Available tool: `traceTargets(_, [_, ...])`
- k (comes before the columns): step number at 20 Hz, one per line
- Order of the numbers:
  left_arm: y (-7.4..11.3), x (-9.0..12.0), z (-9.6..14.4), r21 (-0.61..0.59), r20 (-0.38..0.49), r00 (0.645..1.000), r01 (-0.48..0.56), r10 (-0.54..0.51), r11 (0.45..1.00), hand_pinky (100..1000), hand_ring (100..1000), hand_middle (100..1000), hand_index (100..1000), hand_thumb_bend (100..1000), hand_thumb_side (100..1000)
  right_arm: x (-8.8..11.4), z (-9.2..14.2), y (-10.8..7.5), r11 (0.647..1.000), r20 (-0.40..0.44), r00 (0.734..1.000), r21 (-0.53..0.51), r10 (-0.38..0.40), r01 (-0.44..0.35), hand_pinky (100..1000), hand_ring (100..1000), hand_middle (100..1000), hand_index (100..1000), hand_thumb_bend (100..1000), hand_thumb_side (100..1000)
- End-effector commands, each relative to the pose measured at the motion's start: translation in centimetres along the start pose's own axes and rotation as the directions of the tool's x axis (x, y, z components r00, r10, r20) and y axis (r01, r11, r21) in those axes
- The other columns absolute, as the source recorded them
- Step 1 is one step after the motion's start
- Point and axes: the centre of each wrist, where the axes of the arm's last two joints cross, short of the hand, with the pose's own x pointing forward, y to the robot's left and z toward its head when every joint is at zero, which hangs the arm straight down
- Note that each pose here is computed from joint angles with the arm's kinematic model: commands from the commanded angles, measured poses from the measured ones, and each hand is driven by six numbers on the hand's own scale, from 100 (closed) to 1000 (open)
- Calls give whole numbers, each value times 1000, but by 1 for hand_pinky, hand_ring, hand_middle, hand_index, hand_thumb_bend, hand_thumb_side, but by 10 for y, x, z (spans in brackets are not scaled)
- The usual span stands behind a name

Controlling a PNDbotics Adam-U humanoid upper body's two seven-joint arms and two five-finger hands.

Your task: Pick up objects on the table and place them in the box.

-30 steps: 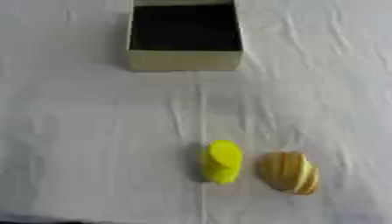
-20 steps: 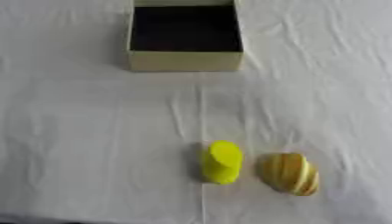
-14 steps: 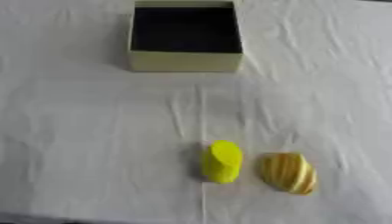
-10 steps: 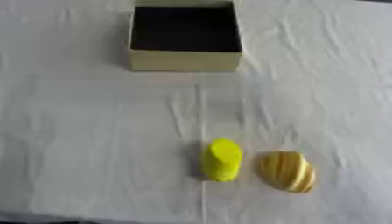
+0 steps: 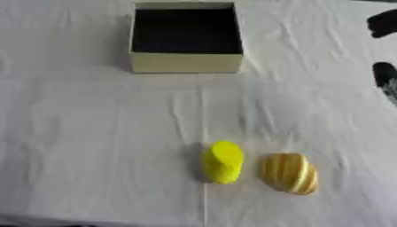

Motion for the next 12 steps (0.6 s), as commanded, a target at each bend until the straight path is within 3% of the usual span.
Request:
traceTargets(1, [1, 5, -5, -16, 24, 1000, -1, 2, 1000, 831, 859, 755, 845, 162, 685, 5, -3, -6, 996, 35, 999, 74, 37, -39, 853, 765, 841, 875, 100, 634])
traceTargets(6, [-1, 5, -4, -24, 17, 1000, -10, 10, 1000, 831, 859, 755, 845, 161, 689, 7, -4, 1, 985, 48, 999, 171, 11, -19, 853, 766, 841, 878, 108, 642])
traceTargets(12, [-2, 4, -2, -28, 4, 1000, -17, 17, 999, 831, 860, 755, 845, 158, 695, 10, -2, 13, 960, 50, 999, 281, -9, -5, 850, 766, 833, 885, 214, 578])
